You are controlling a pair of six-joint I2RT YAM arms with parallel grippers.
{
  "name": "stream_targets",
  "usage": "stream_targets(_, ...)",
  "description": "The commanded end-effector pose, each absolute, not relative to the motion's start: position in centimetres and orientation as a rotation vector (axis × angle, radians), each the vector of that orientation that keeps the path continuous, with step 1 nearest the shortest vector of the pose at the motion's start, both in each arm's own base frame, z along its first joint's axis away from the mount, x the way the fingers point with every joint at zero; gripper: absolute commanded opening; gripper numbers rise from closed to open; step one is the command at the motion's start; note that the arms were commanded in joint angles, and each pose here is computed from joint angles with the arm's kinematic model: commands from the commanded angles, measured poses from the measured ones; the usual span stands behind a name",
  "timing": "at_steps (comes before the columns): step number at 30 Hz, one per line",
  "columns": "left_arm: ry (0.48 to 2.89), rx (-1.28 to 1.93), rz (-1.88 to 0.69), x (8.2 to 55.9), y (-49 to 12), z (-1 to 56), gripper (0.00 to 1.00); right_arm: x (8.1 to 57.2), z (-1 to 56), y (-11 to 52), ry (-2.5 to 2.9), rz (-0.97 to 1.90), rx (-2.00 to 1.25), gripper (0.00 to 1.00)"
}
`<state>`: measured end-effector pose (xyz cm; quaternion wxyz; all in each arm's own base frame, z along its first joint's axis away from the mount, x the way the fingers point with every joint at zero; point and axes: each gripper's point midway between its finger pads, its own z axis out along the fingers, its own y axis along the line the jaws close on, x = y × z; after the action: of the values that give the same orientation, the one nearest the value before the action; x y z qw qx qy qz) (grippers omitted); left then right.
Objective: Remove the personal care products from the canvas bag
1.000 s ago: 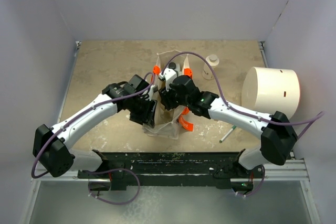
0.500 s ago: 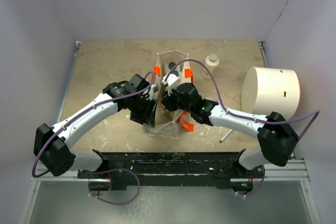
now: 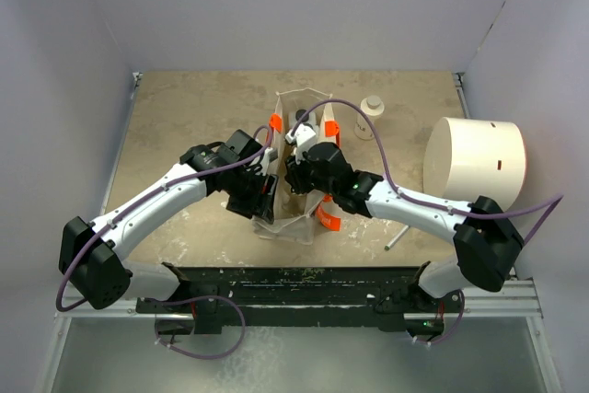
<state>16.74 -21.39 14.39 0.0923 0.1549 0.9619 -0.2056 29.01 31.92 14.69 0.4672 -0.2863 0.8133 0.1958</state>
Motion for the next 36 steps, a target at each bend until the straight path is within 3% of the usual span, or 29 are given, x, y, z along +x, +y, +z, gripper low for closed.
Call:
stream_targets(1,2.869,0.455,-0.644,16.0,-21.3,15.0,0.65,29.1,17.8,32.1,2.027,0.572,-0.484,0.0)
stream_targets(13,2.854,0.426,-0.696,15.6,-21.7,15.1,0.7,28.4,24.2,32.1,2.144,0.789,0.037,0.0)
stream_targets(25,2.826,0.407,-0.705,15.7,-21.6,15.7,0.71,28.2,28.9,32.0,2.171,0.882,0.169,0.0)
stream_targets(36,2.838,0.398,-0.663,15.9,-21.3,15.7,0.72,30.6,34.3,26.9,2.135,1.093,0.393,0.0)
